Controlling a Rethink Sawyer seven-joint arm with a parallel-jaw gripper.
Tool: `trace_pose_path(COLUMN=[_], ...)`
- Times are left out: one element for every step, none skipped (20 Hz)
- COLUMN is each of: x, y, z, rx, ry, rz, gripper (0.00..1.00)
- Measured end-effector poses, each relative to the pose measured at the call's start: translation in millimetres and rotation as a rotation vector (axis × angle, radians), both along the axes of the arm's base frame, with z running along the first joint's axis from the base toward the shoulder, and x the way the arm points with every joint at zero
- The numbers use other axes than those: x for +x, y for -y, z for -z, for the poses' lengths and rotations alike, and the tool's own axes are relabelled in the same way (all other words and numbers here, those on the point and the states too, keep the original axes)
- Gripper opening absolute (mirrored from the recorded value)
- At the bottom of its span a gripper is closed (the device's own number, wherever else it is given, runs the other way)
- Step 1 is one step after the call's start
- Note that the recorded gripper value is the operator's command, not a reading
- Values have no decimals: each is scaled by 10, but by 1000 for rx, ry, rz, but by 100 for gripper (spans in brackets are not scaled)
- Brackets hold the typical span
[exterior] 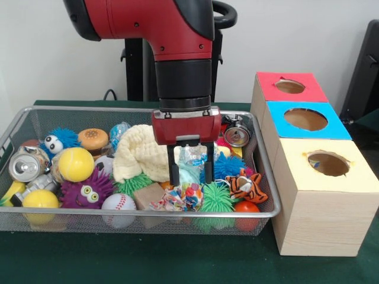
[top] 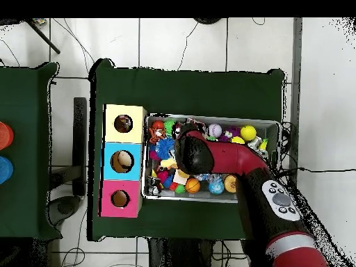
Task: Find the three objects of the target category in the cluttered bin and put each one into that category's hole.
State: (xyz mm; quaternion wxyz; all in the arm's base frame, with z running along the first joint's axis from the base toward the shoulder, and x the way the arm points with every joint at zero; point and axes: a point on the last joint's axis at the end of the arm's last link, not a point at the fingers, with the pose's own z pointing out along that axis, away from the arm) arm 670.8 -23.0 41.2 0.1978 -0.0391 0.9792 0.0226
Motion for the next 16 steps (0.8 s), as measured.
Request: trace_pose_path(x=[-4, -9, -11, -12, -14, -16, -17, -18, -19, -21, -22, -25, -25, -27, -29, -33], y=[15, 29, 36, 42, 47, 53, 57, 61, 64, 71, 75, 80, 82, 83, 86, 88], z=[1, 3, 4, 5, 5, 6, 8, 9, 10, 13, 15, 19, 21, 24, 27, 32], rx=[-1, -2, -2, -2, -2, -2, -2, -2, -2, -2, -1, -1, -1, -1, -1, -1], ry=[-1, -3, -3, -4, -4, -4, -5, -5, -5, -6, -6, -7, -7, -7, -8, -9], rz=[3, 6, 7, 8, 9, 10, 10, 11, 12, 13, 13, 14, 15, 15, 15, 16], gripper=[100, 100, 100, 100, 100, 100, 100, 100, 100, 100, 100, 100, 100, 100, 100, 100])
